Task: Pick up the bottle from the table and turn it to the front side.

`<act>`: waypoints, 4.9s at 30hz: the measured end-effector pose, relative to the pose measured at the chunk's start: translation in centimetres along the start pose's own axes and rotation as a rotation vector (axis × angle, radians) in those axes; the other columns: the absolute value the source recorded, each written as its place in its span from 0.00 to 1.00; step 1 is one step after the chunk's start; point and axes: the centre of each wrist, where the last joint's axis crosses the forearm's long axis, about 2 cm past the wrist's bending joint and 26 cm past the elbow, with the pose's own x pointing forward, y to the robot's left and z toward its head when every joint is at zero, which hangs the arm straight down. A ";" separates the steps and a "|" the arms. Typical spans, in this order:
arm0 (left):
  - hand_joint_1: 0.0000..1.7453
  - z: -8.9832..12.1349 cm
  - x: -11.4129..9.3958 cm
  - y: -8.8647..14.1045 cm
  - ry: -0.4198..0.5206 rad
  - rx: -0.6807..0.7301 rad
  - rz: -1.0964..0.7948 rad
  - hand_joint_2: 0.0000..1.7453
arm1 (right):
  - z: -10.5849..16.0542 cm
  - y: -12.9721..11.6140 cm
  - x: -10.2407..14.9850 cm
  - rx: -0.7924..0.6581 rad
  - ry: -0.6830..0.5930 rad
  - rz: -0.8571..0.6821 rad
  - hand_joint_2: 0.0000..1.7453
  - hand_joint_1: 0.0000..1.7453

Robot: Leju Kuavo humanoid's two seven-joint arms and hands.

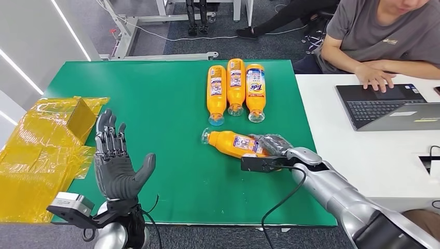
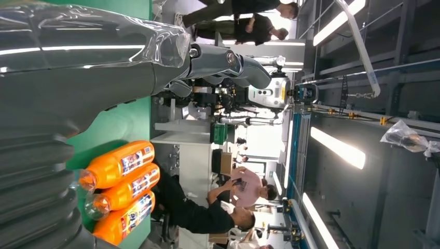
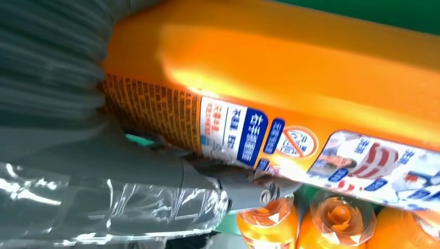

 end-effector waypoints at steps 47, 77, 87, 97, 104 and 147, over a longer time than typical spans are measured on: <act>0.00 1.6 -3.2 -1.8 0.208 -0.131 0.499 1.00 | 0.0 4.7 17.1 -0.576 -0.654 -0.550 1.00 1.00; 0.00 1.1 -5.4 0.1 0.239 -0.143 0.450 1.00 | -2.1 4.7 17.3 -0.205 -0.634 -0.507 1.00 1.00; 0.00 1.0 -6.0 1.3 0.245 -0.145 0.357 1.00 | -1.8 5.3 16.8 -0.121 -0.630 -0.485 1.00 1.00; 1.00 1.0 -6.3 2.8 0.243 -0.130 0.300 1.00 | -0.1 7.8 16.3 -0.111 -0.585 -0.461 1.00 1.00; 1.00 1.4 -6.2 2.9 0.258 -0.148 0.333 1.00 | 0.7 8.4 16.3 -0.171 -0.552 -0.428 1.00 1.00; 1.00 2.1 -6.0 2.4 0.319 -0.261 0.372 1.00 | -0.4 7.7 16.7 -0.298 -0.556 -0.321 1.00 1.00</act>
